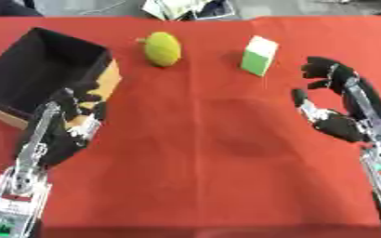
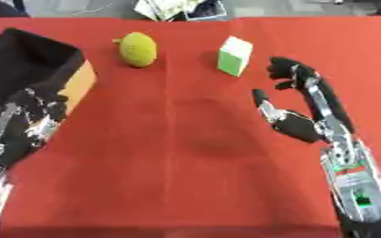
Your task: Pick up objects on the table and place them in the box.
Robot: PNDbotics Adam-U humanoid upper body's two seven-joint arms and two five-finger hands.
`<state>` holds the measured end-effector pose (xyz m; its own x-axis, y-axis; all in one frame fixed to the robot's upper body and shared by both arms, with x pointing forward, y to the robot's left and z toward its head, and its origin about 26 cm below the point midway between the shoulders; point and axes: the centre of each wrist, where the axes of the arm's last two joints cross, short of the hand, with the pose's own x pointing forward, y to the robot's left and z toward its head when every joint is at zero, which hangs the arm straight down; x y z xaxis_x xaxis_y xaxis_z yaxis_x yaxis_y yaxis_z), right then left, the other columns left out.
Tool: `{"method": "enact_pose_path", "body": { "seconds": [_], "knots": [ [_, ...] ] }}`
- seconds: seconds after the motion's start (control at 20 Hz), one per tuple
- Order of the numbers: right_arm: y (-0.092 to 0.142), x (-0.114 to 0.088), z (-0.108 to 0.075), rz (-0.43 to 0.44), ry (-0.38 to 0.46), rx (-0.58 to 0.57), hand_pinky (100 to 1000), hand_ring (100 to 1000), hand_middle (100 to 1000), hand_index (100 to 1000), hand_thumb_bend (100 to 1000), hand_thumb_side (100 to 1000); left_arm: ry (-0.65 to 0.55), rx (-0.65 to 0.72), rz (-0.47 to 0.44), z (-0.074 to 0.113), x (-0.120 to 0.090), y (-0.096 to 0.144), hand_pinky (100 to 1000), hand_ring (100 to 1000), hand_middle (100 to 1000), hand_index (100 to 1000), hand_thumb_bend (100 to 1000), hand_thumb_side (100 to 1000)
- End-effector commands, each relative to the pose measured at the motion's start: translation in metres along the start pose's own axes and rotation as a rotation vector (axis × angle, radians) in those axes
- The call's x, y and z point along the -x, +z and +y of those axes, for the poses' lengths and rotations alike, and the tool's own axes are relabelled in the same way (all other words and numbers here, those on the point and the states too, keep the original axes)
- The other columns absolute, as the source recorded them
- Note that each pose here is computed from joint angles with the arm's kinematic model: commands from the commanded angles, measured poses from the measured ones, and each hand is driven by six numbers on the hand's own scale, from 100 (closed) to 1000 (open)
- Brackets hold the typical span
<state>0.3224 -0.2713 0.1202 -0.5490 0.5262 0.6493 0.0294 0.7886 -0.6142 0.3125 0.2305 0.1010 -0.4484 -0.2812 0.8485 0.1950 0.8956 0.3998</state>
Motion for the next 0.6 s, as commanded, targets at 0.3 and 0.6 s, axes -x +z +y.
{"method": "enact_pose_path", "body": {
  "seconds": [0.3, 0.6],
  "knots": [
    [-0.021, -0.003, -0.020, -0.030, 0.091, -0.003, 706, 783, 765, 896, 295, 448, -0.003, 0.006, -0.018, 0.002, -0.004, -0.001, 619, 761, 778, 810, 366, 519],
    [-0.052, -0.009, -0.039, -0.075, 0.171, -0.030, 713, 788, 780, 903, 317, 435, -0.002, 0.012, -0.012, 0.001, -0.003, 0.000, 619, 761, 778, 810, 365, 519]
  ]
}}
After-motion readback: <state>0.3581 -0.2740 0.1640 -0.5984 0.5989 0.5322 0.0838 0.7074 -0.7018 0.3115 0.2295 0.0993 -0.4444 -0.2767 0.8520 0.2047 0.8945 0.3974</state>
